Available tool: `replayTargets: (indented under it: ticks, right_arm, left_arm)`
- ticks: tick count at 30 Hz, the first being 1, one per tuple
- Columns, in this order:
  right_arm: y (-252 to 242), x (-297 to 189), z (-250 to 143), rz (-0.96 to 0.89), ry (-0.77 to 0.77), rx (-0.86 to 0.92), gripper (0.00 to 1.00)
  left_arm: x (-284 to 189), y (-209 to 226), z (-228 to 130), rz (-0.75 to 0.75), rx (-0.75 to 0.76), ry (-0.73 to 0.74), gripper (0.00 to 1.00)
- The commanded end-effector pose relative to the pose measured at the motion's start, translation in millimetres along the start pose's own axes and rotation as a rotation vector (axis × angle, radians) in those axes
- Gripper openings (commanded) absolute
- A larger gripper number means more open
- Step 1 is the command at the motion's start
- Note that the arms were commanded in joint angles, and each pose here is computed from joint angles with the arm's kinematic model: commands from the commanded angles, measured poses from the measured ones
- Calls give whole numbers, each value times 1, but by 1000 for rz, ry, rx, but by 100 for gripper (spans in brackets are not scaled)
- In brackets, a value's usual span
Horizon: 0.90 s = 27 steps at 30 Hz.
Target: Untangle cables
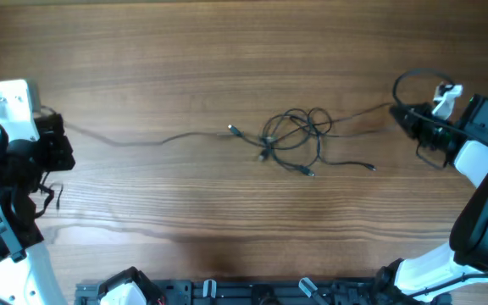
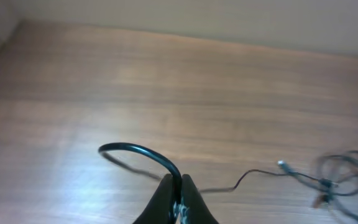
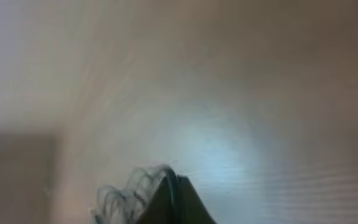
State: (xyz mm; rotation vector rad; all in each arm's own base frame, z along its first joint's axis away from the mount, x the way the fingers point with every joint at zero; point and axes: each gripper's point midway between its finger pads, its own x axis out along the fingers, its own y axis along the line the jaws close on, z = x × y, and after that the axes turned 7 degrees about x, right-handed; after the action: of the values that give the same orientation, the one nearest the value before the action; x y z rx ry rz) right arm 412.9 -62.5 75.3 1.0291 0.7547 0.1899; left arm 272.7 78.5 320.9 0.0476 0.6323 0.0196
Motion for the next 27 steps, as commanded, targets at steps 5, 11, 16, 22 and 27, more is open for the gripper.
replayTargets:
  ticks: [5, 11, 16, 22, 27]
  right_arm:
    - [33, -3, 4, 180, 46, 83, 4]
    - [12, -2, -23, 101, 123, 74, 23]
    - [16, 5, -39, 97, 173, 47, 32]
    - [22, 15, -56, 90, 223, 9, 34]
    - [10, 14, -66, 34, 251, -22, 37]
  left_arm:
    - [-17, 68, 22, 371, -253, -105, 4]
    - [-95, 160, 58, 1011, -298, -319, 4]
    - [-73, 207, 29, 1067, -302, -174, 4]
    - [47, 218, -71, 855, -577, 189, 4]
    - [150, 180, -148, 518, -744, 472, 100]
